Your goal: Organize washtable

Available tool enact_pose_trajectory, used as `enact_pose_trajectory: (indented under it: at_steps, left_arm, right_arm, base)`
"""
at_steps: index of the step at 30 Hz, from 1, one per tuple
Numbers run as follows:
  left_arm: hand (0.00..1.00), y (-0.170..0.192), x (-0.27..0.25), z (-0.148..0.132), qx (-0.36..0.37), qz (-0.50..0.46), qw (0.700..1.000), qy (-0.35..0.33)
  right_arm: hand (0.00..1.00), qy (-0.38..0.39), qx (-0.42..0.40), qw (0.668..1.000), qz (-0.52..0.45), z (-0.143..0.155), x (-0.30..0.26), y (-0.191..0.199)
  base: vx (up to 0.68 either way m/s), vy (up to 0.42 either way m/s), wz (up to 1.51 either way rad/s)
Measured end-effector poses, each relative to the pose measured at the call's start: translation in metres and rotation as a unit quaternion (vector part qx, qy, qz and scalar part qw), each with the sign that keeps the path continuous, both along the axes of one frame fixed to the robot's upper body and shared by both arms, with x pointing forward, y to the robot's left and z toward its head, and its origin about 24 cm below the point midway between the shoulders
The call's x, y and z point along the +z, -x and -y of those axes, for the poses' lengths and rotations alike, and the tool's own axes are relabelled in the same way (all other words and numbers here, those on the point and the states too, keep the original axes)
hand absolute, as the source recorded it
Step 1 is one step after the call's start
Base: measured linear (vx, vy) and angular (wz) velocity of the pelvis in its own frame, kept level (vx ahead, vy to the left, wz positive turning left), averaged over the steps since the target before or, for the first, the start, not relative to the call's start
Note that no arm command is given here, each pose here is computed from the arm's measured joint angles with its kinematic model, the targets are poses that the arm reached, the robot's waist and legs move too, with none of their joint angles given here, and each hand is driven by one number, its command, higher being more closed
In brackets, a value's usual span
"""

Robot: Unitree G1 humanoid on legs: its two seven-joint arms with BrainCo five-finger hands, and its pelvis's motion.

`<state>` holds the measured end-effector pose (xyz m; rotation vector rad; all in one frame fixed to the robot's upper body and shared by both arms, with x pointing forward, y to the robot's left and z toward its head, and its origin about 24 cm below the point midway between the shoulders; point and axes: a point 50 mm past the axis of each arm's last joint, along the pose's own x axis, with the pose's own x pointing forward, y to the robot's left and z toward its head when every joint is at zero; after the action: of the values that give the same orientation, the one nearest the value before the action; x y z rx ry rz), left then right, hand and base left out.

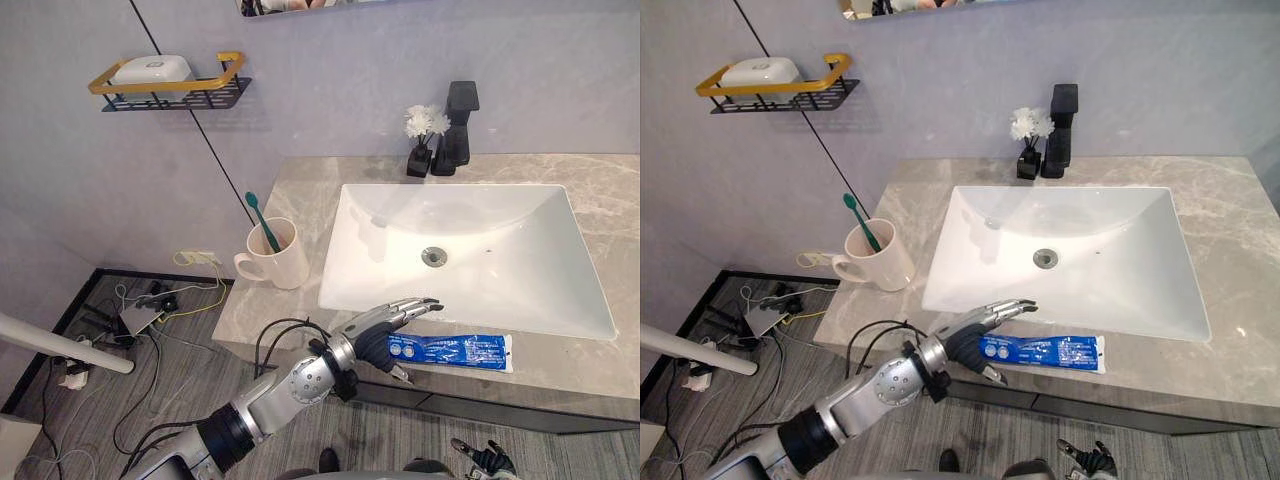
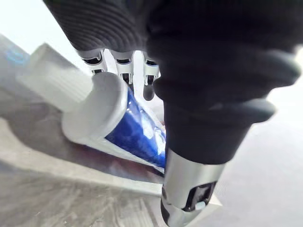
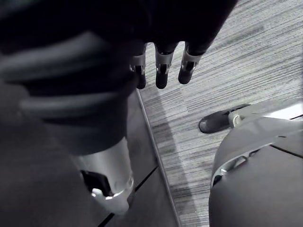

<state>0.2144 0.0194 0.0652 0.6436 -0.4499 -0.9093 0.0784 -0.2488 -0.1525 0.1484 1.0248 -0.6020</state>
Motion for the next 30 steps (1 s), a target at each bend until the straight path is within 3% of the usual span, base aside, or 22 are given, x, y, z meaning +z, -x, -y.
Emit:
enact_pose_trajectory:
  at_steps: [30]
  left_arm:
    - [0.0,-0.009,0.003,-0.013,0.03,0.031,0.999,-0.017]
  right_arm:
    - [0.0,-0.001,0.017,1.0,-0.004,-0.003,-0.001,0.0]
  base:
    - [0.0,0.0,0.0]
